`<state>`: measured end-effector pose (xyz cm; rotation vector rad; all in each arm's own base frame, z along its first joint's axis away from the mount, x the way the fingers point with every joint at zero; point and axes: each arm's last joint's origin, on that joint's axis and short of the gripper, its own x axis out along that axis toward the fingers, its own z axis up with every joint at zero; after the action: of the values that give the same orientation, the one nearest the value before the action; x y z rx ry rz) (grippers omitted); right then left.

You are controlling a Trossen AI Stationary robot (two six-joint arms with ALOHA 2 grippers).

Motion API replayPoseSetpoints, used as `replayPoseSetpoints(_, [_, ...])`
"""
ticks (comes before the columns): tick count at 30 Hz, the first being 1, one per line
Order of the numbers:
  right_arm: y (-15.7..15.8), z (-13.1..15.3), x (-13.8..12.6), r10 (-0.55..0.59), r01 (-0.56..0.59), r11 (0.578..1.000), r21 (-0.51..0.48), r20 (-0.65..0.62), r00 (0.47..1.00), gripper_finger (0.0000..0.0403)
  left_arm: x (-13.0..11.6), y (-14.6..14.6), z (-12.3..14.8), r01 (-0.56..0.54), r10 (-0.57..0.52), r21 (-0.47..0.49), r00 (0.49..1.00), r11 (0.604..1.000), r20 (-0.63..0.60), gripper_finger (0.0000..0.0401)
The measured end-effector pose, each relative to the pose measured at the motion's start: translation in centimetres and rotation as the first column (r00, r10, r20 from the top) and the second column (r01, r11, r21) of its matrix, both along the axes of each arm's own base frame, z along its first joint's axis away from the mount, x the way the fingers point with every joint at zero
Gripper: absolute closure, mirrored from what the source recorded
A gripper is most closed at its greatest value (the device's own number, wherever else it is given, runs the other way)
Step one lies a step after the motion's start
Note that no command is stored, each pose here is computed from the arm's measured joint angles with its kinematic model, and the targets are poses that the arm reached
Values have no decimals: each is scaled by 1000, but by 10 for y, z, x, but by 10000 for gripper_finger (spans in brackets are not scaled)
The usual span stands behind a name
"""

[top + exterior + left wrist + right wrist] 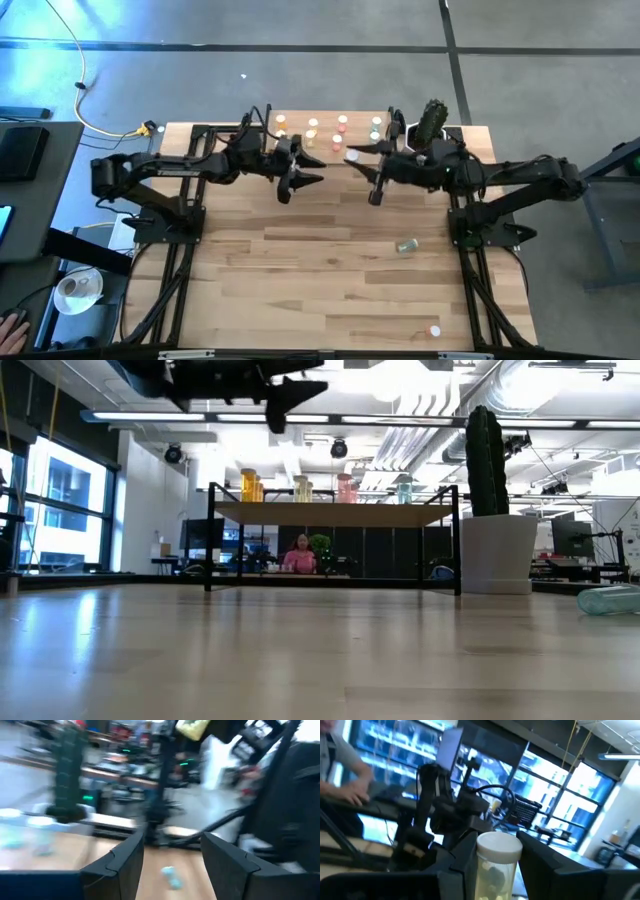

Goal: Pick and place medicine bottles onto shelf by color
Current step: Put the yellow pill bottle on the shelf aligned with the other yellow pill bottles

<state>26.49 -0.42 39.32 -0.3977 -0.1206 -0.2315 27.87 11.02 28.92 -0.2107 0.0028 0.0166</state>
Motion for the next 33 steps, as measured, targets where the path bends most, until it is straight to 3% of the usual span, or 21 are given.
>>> replayPoseSetpoints(4, [-19,1,2,17,-20,998,52,48,999,295,-13,-7,9,-154,162,115,985,981,-57,215])
replayPoseSetpoints(8, [-35,-4,11,47,-52,995,86,61,997,295,-21,-18,16,-203,221,194,973,960,-72,215])
replayPoseSetpoints(14, [-51,-18,29,95,-101,990,93,66,993,295,-41,-32,16,-151,157,202,988,968,-12,215])
replayPoseSetpoints(20, [-62,-38,48,100,-101,990,97,14,995,295,-63,-39,-11,-203,201,170,979,964,33,215])
replayPoseSetpoints(27, [-73,-62,68,124,-122,985,123,-5,992,295,-75,-40,-42,-286,294,175,956,942,-21,215])
replayPoseSetpoints(33, [-82,-83,85,84,-84,982,171,10,996,295,-84,-43,-53,-295,302,183,953,938,-7,215])
